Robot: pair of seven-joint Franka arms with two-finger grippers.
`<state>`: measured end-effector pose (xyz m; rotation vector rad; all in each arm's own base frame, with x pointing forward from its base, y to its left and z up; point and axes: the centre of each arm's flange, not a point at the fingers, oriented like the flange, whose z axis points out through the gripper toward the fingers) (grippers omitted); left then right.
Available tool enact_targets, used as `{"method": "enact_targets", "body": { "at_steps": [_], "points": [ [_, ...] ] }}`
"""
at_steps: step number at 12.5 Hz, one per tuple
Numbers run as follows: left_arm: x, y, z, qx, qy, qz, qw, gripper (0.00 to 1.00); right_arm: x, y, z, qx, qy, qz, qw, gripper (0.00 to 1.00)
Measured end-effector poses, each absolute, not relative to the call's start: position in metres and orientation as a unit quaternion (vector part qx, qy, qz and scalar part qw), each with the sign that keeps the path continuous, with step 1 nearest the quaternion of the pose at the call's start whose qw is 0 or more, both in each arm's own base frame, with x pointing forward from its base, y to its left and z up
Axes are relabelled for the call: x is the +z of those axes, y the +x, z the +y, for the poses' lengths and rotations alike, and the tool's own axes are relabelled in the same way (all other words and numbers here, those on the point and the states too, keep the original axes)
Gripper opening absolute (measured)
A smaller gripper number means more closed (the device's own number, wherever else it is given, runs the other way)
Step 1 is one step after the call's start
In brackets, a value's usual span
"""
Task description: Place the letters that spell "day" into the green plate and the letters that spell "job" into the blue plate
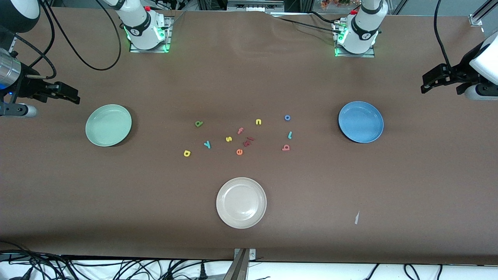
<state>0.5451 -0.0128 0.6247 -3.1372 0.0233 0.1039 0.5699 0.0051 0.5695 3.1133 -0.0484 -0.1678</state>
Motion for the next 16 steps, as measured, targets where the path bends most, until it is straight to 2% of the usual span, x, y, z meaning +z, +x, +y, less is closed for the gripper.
{"method": "enact_targets", "body": {
  "at_steps": [16],
  "points": [
    [0.6243, 0.5446, -0.0131, 0.035, -0.999, 0.008, 0.001, 1.00, 0.5692, 0.5700, 0.0086, -0.054, 0.998, -0.018, 0.011, 1.00]
  ]
}}
